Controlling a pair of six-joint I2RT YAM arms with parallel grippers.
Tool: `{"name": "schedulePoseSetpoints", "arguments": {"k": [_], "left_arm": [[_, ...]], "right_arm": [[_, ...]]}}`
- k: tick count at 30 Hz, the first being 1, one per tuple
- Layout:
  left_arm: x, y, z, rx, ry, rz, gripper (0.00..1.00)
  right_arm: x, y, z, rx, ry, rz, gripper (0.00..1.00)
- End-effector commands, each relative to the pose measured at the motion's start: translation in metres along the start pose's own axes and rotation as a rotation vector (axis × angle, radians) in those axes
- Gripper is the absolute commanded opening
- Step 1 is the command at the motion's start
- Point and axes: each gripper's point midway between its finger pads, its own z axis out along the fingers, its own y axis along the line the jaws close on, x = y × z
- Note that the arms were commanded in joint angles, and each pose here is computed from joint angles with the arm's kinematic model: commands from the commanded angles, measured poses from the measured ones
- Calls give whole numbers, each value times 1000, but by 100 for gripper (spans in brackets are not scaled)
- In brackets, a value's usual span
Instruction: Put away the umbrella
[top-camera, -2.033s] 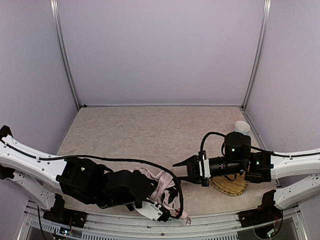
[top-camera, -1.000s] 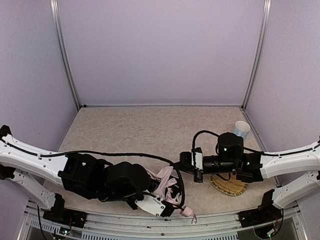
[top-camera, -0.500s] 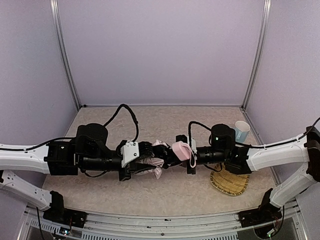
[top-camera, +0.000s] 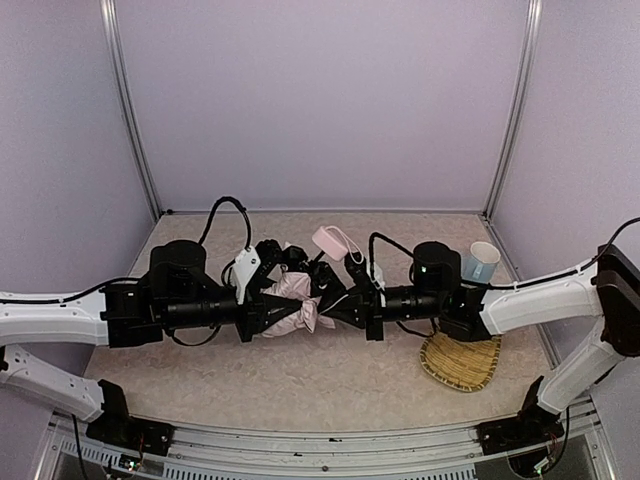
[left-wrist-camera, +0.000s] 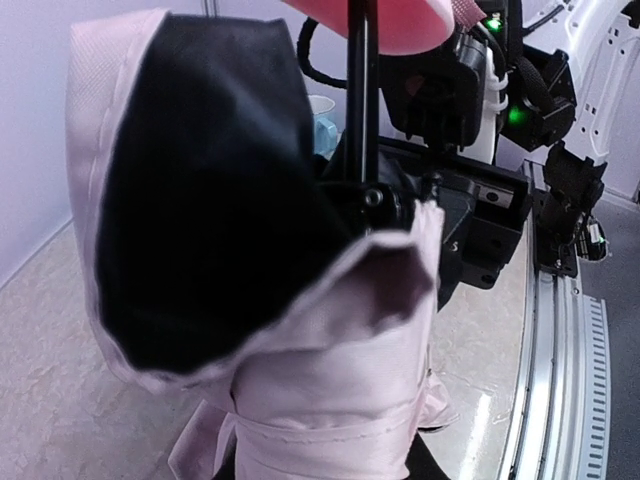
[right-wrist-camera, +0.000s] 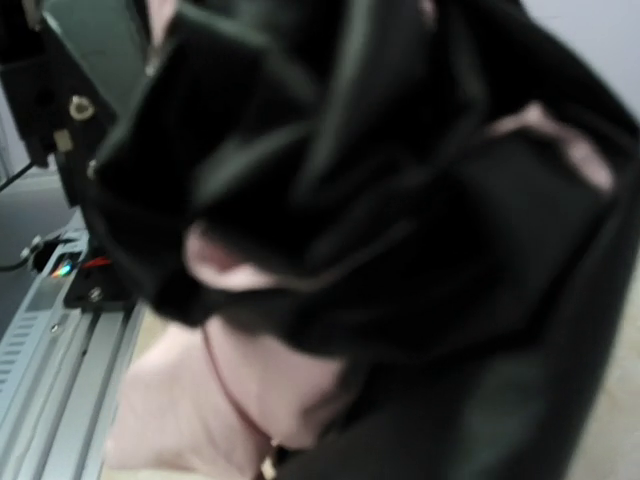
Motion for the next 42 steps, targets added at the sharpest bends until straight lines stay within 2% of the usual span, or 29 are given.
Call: {"name": "schedulePoseSetpoints", "arguments": {"k": [1,5,8,12,16,23,25,28,35,42], "left_arm": [[-75,82,-31,-339,-296,-109,0],[-54,109,-27,-473,-234,-110,0],[-30,116,-9,-506,-154,-92,0],[20,119,23,-468,1,-102,0],[62,120,43,-437,107,-136,0],[148,119,102,-448,440,-105,0],[180,119,109,-435,572,-85,0],[213,112,115,-424,681,-16,0],[245,80,132,-298,744,59,0],[263,62,126,-154,794,151,0]], "right_arm": [[65,28,-2,-125,205,185,0],[62,32,2,-164,209,202,0],[59,30,9,-183,228,268,0],[71,16,13,-134,295,377,0],[108,11,-2,-90,367,526,0],[148,8,10,-100,414,704,0],[165,1,5,-60,439,749,0],[185,-1,-6,-25,461,827,0],[197,0,-15,-7,468,895,0],[199,8,-30,23,496,930,16]]}}
